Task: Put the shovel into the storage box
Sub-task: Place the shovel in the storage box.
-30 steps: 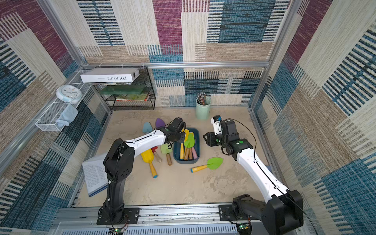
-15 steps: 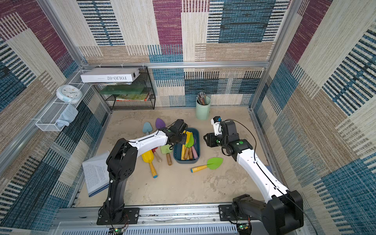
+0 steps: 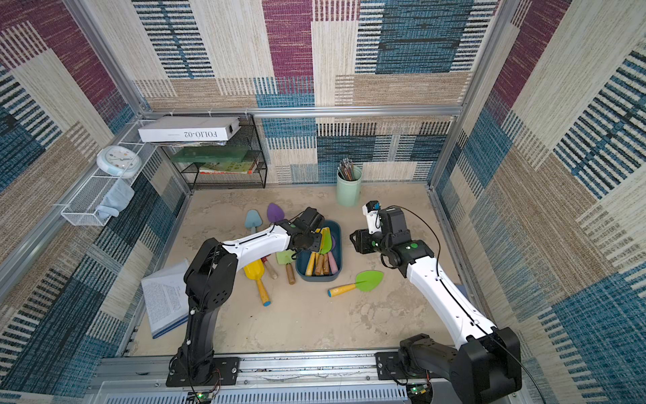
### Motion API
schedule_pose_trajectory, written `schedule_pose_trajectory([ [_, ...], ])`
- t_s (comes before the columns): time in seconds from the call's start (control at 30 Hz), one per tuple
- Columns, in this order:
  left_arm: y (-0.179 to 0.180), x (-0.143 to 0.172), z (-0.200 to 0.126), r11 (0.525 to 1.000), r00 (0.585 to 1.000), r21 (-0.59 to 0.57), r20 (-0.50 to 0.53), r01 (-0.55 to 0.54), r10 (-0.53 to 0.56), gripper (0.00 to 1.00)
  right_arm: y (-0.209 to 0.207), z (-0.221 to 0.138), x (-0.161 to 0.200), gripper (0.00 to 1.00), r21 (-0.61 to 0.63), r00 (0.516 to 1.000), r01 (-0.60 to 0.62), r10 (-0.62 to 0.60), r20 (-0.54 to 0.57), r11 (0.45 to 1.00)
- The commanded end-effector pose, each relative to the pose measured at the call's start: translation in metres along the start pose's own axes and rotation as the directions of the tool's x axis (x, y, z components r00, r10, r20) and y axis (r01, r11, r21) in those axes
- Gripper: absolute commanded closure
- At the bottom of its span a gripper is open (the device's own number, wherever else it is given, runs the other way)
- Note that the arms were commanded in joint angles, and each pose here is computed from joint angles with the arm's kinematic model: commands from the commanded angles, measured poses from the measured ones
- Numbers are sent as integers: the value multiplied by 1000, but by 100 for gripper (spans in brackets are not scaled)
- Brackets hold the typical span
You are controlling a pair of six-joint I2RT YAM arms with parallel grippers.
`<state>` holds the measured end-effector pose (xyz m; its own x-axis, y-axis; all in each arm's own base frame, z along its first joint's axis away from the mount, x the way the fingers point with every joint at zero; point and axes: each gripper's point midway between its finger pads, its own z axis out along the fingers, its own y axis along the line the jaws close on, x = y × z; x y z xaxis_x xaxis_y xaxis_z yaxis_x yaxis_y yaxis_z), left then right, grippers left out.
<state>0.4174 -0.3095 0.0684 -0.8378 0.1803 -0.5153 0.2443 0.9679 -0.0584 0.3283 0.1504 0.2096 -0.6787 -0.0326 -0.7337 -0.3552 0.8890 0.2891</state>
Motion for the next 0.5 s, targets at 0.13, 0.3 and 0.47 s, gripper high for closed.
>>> schedule_pose_trajectory([
  [0.13,-3,-16,-23,1000,1000,-16,21,-8,8,41,-4,-4,1,44,31,1000,20,-20,-10,999],
  [0.3,-8,-30,-42,1000,999,-13,53,-11,12,40,-10,-8,2,44,63,1000,3,-3,-5,998],
  [0.47,-13,-38,-65,1000,996,18,85,-6,5,39,-22,-11,13,44,122,997,-72,74,-11,990],
])
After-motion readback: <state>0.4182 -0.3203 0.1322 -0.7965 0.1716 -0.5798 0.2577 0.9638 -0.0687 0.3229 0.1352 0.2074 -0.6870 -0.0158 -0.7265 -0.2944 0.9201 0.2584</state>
